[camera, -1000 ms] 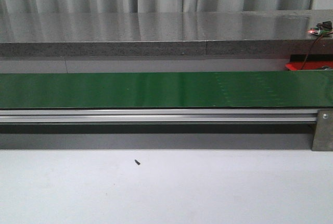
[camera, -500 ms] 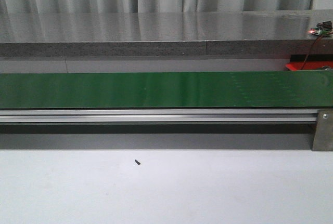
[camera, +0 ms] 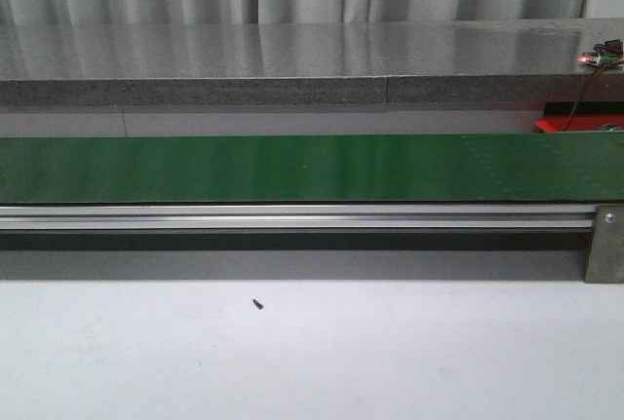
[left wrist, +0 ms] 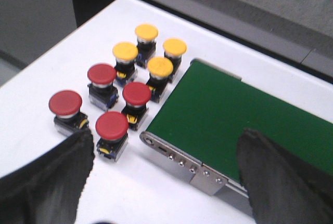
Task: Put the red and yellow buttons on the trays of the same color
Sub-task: 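Move the left gripper down over the cluster of red buttons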
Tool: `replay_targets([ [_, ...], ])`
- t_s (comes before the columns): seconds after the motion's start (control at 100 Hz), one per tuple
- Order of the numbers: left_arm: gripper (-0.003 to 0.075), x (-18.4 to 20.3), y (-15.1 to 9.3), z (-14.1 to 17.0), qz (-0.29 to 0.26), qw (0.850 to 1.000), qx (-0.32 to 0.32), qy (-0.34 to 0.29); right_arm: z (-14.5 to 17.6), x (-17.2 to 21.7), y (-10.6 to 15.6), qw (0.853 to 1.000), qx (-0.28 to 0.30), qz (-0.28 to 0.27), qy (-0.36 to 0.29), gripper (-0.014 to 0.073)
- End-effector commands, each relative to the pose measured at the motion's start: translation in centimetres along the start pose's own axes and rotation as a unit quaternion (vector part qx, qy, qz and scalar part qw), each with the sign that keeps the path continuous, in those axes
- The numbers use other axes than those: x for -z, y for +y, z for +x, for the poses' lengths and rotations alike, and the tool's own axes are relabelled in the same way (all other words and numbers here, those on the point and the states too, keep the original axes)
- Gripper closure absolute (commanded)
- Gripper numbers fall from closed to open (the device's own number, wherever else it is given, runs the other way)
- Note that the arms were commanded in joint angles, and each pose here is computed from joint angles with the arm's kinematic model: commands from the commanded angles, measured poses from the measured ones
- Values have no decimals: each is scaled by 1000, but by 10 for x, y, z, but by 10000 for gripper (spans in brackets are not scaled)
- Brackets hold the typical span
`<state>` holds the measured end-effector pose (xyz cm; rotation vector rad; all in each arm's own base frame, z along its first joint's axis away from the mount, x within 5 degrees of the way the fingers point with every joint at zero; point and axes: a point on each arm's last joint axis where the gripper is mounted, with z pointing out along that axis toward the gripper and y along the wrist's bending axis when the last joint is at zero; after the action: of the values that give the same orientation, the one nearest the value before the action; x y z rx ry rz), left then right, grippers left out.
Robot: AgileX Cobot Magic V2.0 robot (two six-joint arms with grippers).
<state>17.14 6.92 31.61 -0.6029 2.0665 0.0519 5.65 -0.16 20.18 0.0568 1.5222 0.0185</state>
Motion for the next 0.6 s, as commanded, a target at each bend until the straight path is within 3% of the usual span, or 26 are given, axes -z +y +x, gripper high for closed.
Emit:
replay_targets([
  [0.0,153,-8,2,-20,-6,999,44,22,-14,2,1,999,5,-5,-53,652],
  [0.14,153,-33,12,-33,-24,990,78,112,-14,2,1,999,5,-5,-53,652],
  [0.59,154,-103,25,-25,-43,979,93,173,-14,2,1,999,5,-5,-53,652],
])
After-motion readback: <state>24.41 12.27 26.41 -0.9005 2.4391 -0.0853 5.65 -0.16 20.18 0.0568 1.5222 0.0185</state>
